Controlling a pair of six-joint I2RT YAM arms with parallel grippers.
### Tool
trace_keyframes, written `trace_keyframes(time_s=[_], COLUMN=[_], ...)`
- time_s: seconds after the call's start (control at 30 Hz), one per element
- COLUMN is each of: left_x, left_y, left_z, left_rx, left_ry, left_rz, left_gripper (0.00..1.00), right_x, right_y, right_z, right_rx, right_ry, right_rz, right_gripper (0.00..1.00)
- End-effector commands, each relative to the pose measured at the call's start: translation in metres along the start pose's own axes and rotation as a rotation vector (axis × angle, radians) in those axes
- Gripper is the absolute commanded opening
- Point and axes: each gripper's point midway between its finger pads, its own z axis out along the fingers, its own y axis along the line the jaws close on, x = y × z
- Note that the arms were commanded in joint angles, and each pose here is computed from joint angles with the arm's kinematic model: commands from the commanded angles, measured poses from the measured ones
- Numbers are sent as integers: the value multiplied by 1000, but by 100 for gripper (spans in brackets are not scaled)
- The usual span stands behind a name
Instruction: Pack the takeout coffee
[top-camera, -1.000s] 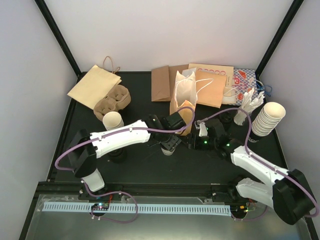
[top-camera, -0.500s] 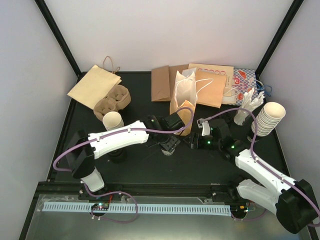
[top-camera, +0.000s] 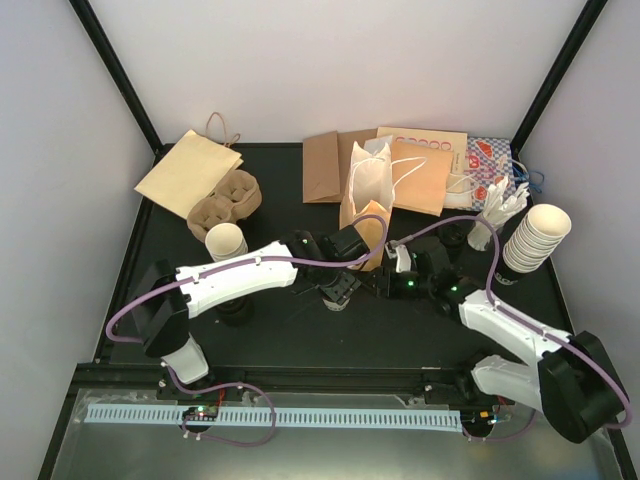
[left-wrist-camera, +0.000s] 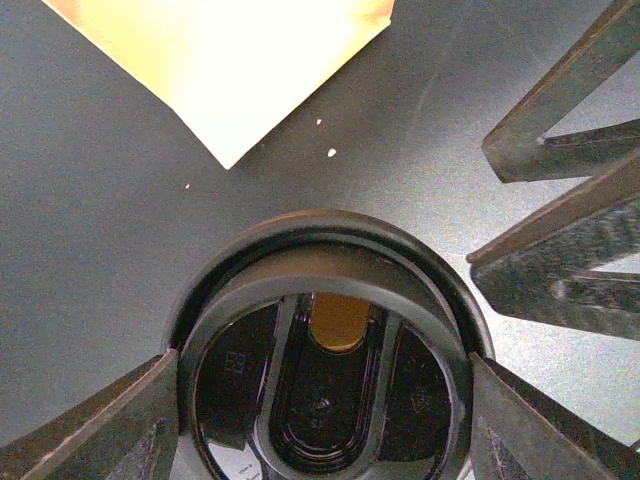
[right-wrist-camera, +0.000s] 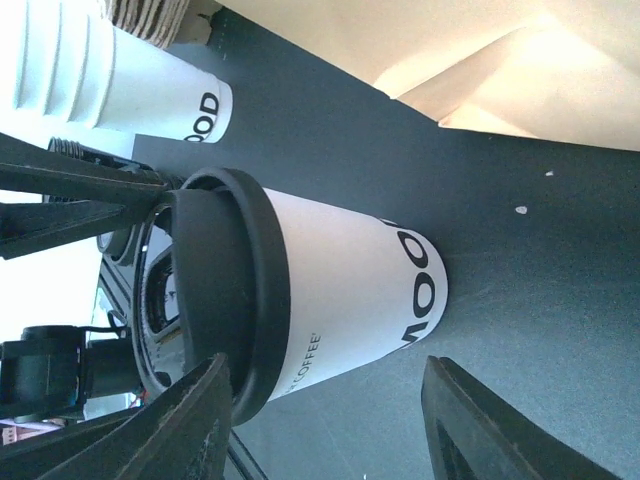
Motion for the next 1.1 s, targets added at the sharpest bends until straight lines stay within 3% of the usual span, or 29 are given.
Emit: trace_keyframes(time_s=[0.0, 0.4, 0.6, 0.83, 1.07], left_x=[37, 37, 33, 29, 28], left_y=[-2, 1, 3, 2, 2], left_z=[18, 27, 25, 22, 20], left_rx=[-6, -22, -17, -2, -1], left_ry=[145, 150, 137, 130, 128], left_rz=[26, -3, -42, -58, -64], left_gripper=[57, 57, 57, 56, 56], right_x=[-3, 13, 6, 25, 17], right_y=[3, -20, -7, -2, 11], right_z=[6, 22, -3, -3, 0], right_rx=[-38, -2, -13, -84, -129], right_ry=[6, 65, -41, 19, 27], right_rz=[11, 75, 14, 9, 0], right_gripper=[53, 44, 44, 45, 45])
